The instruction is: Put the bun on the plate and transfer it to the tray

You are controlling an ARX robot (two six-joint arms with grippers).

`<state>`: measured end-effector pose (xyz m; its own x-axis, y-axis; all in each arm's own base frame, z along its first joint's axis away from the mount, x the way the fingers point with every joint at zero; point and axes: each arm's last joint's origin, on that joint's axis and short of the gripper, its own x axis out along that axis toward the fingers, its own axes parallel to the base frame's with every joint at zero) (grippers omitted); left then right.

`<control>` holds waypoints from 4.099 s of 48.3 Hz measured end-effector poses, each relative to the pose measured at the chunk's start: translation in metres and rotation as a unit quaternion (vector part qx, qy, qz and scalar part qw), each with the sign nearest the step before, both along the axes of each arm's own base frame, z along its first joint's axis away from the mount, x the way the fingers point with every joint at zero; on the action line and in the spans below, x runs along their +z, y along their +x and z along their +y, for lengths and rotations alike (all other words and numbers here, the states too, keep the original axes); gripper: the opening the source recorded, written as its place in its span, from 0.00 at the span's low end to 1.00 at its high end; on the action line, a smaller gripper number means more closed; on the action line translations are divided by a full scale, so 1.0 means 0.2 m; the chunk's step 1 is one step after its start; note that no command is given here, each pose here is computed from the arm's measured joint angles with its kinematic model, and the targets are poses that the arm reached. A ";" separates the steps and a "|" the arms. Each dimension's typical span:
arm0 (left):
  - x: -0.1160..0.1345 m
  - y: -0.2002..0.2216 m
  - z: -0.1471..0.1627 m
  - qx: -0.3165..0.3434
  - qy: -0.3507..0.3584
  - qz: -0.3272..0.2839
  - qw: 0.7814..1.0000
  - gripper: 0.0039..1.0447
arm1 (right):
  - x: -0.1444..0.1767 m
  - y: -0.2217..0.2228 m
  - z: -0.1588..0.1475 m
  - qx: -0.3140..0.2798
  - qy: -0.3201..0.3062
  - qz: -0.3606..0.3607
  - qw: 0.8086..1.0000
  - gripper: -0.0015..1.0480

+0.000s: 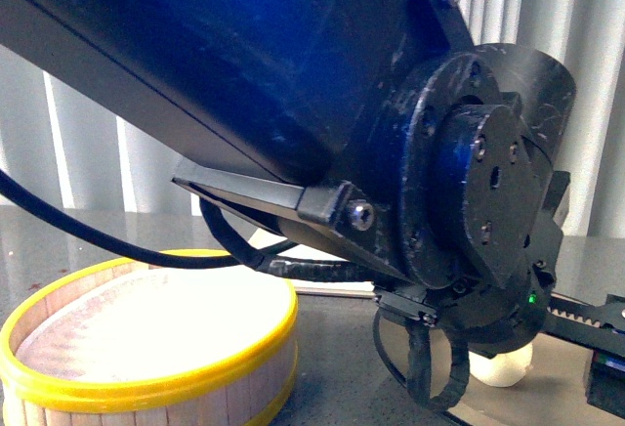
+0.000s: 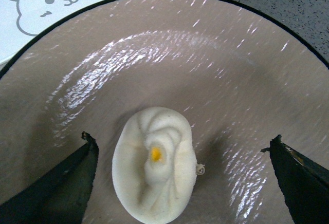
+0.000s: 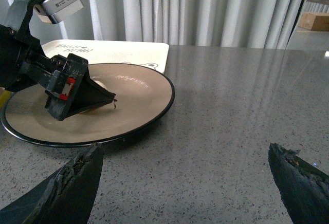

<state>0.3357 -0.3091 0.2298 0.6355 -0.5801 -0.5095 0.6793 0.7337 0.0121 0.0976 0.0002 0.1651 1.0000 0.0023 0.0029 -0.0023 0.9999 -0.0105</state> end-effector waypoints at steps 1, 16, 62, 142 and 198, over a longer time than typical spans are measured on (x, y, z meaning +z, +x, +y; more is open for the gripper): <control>0.00 0.00 0.00 0.002 -0.002 0.000 1.000 0.95 | 0.00 0.00 0.00 0.000 0.000 0.000 1.000 0.92; 0.07 0.06 0.09 0.031 -0.032 0.001 0.999 0.94 | 0.00 0.00 0.00 0.000 0.000 0.000 1.000 0.92; 0.08 -0.10 1.12 0.358 -0.125 -0.254 0.890 0.40 | 0.00 0.00 0.00 0.000 0.000 0.000 1.000 0.92; -0.28 -1.04 1.54 0.350 -0.110 -0.254 0.895 0.04 | 0.00 0.00 0.00 0.000 0.000 0.000 1.000 0.92; -0.29 -1.20 1.54 0.349 -0.109 -0.253 0.896 0.04 | 0.00 0.00 0.00 0.000 0.000 0.000 1.000 0.92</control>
